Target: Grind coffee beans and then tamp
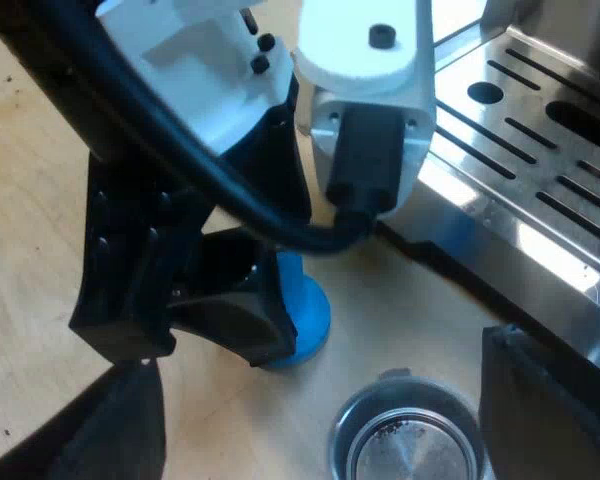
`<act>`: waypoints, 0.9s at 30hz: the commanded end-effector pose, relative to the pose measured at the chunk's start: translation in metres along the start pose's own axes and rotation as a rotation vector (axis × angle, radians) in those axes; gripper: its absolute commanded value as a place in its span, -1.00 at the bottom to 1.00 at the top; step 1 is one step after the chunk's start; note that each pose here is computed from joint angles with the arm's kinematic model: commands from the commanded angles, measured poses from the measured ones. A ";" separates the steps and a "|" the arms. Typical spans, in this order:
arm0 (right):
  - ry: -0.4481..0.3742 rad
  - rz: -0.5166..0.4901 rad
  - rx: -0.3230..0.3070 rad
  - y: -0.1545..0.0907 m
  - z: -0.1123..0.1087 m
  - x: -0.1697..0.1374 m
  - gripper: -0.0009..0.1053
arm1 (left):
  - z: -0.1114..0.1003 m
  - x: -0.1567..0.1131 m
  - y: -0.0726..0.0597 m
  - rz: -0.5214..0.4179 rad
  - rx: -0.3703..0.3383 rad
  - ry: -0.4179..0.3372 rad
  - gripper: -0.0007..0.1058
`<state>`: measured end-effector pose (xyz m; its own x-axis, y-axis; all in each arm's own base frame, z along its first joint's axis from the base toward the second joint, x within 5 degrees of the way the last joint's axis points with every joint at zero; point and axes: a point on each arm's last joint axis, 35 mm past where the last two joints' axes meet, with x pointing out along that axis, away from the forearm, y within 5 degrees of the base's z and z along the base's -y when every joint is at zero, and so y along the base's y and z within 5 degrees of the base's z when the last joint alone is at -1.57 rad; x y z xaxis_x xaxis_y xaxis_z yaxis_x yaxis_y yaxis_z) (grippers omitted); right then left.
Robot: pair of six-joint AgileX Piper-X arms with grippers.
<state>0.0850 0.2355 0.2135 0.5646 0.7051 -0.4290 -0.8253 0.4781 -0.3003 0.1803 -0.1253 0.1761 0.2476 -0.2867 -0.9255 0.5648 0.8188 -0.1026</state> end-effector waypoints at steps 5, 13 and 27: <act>-0.015 -0.003 -0.001 0.000 0.003 -0.001 0.28 | 0.003 0.003 0.000 0.014 0.011 0.001 0.30; -0.015 -0.003 -0.001 0.000 0.003 -0.001 0.28 | -0.001 0.012 0.003 0.063 0.007 0.056 0.30; -0.015 -0.003 0.000 0.000 0.003 -0.001 0.28 | -0.001 0.012 0.001 0.013 0.006 0.057 -0.12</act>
<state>0.0850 0.2355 0.2135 0.5646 0.7051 -0.4290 -0.8253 0.4781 -0.3003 0.1831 -0.1264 0.1624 0.2107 -0.2394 -0.9478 0.5572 0.8260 -0.0847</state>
